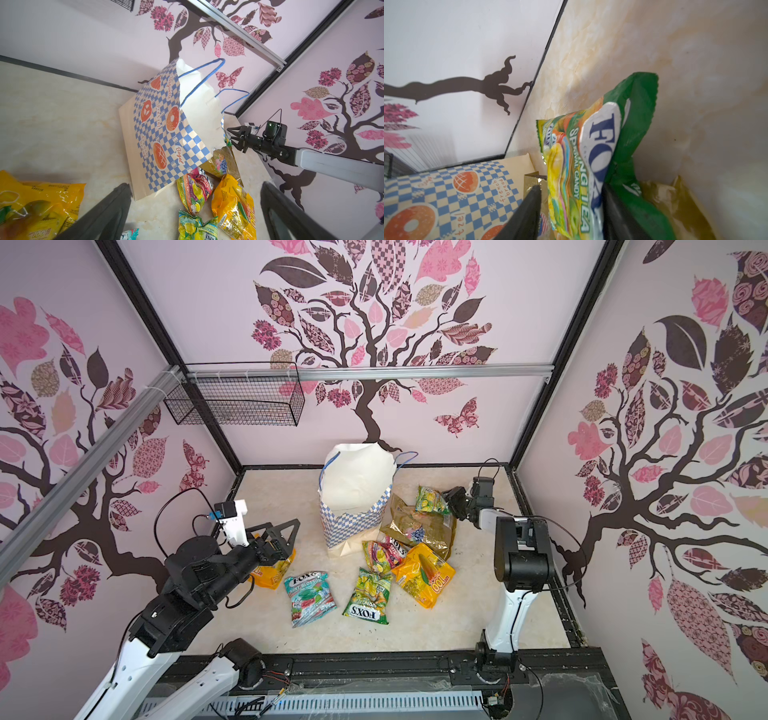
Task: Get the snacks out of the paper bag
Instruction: 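Carry the green packet beside the bag and lower it to the table, then open the right gripper to release the green packet while the left arm draws back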
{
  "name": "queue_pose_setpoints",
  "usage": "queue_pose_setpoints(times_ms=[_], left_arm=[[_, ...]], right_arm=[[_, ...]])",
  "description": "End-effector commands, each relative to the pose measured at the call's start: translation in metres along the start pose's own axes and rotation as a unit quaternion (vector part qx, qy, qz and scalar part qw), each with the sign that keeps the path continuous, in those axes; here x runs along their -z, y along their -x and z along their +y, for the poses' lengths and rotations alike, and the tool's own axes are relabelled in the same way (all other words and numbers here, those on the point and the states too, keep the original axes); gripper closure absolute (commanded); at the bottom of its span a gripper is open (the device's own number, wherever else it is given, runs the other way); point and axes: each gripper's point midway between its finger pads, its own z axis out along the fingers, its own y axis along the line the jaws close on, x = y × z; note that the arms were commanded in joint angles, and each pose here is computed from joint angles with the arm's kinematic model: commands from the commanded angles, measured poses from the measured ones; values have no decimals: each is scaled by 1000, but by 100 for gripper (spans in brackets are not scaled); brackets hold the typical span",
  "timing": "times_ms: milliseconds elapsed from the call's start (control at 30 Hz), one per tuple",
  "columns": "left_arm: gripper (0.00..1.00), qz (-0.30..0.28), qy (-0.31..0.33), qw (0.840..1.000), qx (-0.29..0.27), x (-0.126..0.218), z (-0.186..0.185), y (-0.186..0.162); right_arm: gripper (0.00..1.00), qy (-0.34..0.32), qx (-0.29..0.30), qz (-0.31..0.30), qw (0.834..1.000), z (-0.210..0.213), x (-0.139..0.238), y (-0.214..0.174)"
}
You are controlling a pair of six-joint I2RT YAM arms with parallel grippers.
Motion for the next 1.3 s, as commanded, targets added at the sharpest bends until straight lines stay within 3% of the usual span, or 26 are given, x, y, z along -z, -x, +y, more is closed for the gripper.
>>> queue_pose_setpoints(times_ms=[0,100,267,433,600,800,900,1033,1167,1267], left_arm=[[1,-36,62,997,7,-4,25,4],[1,-59,106,993,9,-5,43,6],[1,-127,203,970,38,2,82,14],[2,-222,301,926,58,15,121,20],[2,-281,394,875,28,27,148,24],[1,-270,492,827,-29,24,196,17],[1,-235,508,826,-71,10,219,0],[2,-178,496,842,-113,-18,246,-25],[2,-143,432,877,-155,-56,259,-44],[5,-125,375,908,-136,-81,274,-61]], right_arm=[[17,-6,36,-32,999,22,29,5],[1,-5,62,-63,996,36,53,12],[1,6,119,-116,986,65,99,17],[0,-2,169,-186,968,76,147,20],[0,-30,205,-291,934,65,194,25],[0,-64,225,-409,882,17,225,23],[0,-107,244,-417,869,-16,219,17],[0,-153,260,-383,873,-47,198,10],[0,-146,315,-389,853,-44,187,9],[0,-118,347,-397,841,-28,180,12]])
